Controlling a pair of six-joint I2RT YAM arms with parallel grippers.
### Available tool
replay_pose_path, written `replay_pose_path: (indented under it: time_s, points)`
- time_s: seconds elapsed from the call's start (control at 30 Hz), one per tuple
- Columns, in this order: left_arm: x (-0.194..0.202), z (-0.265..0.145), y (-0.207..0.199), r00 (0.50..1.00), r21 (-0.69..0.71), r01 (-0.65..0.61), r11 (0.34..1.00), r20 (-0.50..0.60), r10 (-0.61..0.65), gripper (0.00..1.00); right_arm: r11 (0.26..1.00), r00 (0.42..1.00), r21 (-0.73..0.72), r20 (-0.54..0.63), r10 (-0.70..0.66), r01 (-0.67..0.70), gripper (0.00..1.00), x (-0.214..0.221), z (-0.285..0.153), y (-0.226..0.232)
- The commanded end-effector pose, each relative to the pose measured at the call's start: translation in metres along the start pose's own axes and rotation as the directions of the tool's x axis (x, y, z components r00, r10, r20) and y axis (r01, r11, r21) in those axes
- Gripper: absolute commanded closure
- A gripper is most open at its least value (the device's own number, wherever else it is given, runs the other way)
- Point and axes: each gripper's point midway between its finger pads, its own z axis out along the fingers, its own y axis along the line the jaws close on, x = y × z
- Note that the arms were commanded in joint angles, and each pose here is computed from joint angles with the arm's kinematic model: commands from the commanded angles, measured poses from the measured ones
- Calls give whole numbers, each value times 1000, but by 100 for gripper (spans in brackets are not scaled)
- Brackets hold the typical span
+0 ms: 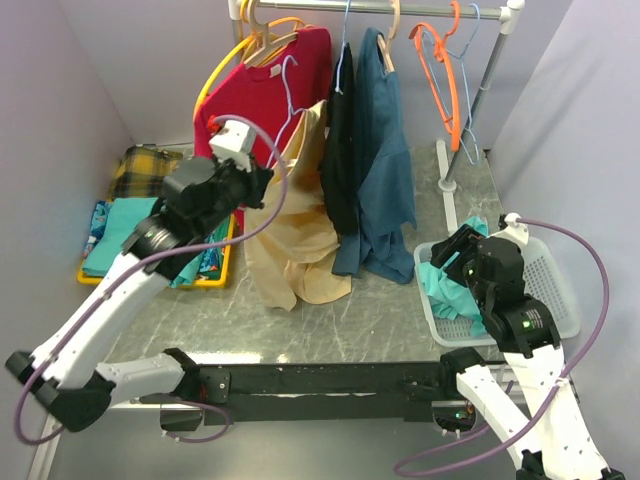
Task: Remove the t-shirt from the hanger
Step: Pick up the hanger from the clothesline, then pick up the hanger at the center of the board.
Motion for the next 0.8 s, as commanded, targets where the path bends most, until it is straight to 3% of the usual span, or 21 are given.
replay_pose_path:
  time_s: [0.0,0.17,0.4,0.77]
  points:
    - [-71,-66,-18,981,103,32,994,188,-51,99,999,998,-50,61,-17,20,27,-25,-12,16]
    - [-97,-119,-24,973,162,20,987,223,-57,99,998,997,-57,73,-21,25,27,-33,-14,20]
    - [-151,-191,-8,936,113,0,994,350,-40,99,995,994,-90,101,-32,42,27,-49,-20,32]
    - [-200,-268,12,867,48,20,999,496,-42,99,949,978,-243,106,-180,201,25,-54,-23,68]
